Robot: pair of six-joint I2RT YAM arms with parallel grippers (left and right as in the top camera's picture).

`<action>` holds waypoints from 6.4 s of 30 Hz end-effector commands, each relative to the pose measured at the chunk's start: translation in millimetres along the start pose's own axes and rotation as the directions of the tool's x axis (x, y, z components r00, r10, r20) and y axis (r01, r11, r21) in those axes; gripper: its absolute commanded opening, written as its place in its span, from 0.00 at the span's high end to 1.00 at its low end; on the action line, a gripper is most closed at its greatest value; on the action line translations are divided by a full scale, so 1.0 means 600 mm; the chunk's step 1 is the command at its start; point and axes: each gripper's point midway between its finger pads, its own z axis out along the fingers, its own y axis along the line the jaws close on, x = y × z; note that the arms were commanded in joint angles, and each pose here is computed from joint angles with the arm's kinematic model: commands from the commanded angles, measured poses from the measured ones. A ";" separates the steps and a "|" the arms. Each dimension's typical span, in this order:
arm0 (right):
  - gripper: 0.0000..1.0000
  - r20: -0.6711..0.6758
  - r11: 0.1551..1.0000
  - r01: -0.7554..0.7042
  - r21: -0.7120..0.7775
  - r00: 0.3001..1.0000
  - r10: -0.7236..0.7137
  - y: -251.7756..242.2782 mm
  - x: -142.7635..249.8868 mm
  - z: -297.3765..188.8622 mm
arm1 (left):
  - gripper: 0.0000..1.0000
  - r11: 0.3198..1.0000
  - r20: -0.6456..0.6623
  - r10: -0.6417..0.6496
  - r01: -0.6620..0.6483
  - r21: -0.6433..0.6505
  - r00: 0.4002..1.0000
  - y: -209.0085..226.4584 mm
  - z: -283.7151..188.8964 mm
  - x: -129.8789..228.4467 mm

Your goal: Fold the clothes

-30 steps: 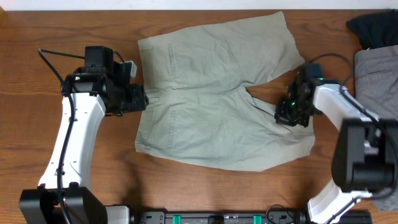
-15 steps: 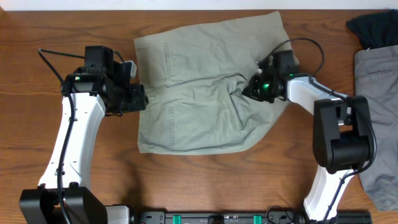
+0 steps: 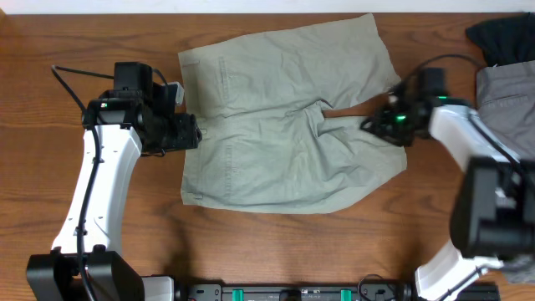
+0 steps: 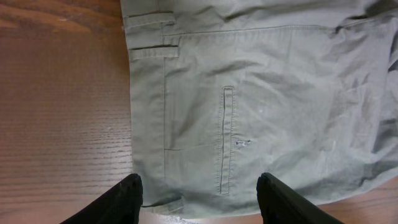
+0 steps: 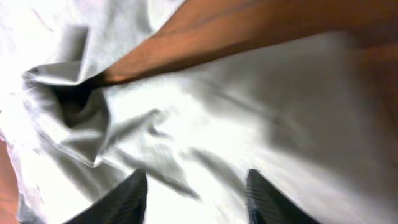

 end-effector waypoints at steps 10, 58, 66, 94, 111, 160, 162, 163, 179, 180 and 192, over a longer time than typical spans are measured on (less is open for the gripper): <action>0.38 -0.029 0.970 -0.056 0.237 0.997 0.065 -0.099 0.038 -0.054 | 0.33 0.999 -0.128 -0.031 0.032 0.010 0.991 0.026 0.088 0.098; 0.33 -0.231 0.997 0.075 0.026 0.971 -0.067 -0.045 0.165 0.024 | 0.94 0.782 0.212 -0.583 0.612 -0.113 0.784 0.276 0.100 0.086; 0.39 -0.284 0.984 0.172 -0.042 0.942 -0.177 -0.032 0.226 0.060 | 0.94 0.791 0.208 -0.573 0.601 -0.113 0.793 0.270 0.103 0.084; 0.99 0.073 0.962 0.115 -0.246 0.992 -0.100 0.062 0.019 -0.005 | 0.91 0.796 0.230 -0.563 0.596 -0.106 0.794 0.273 0.101 0.074; 0.99 -0.046 0.894 0.080 -0.442 0.993 -0.112 0.186 0.149 -0.157 | 0.91 0.800 0.231 -0.557 0.590 -0.107 0.798 0.273 0.101 0.073; 0.44 -0.287 0.994 0.106 0.041 0.954 -0.090 -0.017 0.254 0.020 | 0.91 0.805 0.252 -0.548 0.585 -0.101 0.798 0.276 0.099 0.064; 0.43 -0.305 0.995 0.080 0.053 0.951 -0.060 -0.025 0.271 0.027 | 0.91 0.805 0.252 -0.548 0.585 -0.100 0.797 0.275 0.099 0.064; 0.41 -0.314 0.996 0.072 0.056 0.948 -0.051 -0.029 0.279 0.029 | 0.91 0.805 0.252 -0.548 0.585 -0.100 0.797 0.275 0.099 0.064; 0.99 -0.355 0.976 -0.003 -0.218 0.932 -0.076 0.078 0.277 -0.015 | 0.91 0.805 0.252 -0.548 0.585 -0.100 0.797 0.275 0.099 0.064; 0.99 -0.378 0.975 -0.024 -0.222 0.924 -0.064 0.089 0.279 -0.030 | 0.91 0.805 0.253 -0.548 0.585 -0.100 0.797 0.275 0.099 0.064; 0.99 -0.427 0.986 -0.062 -0.155 0.904 -0.010 0.135 0.275 -0.071 | 0.91 0.805 0.255 -0.547 0.584 -0.099 0.797 0.276 0.099 0.063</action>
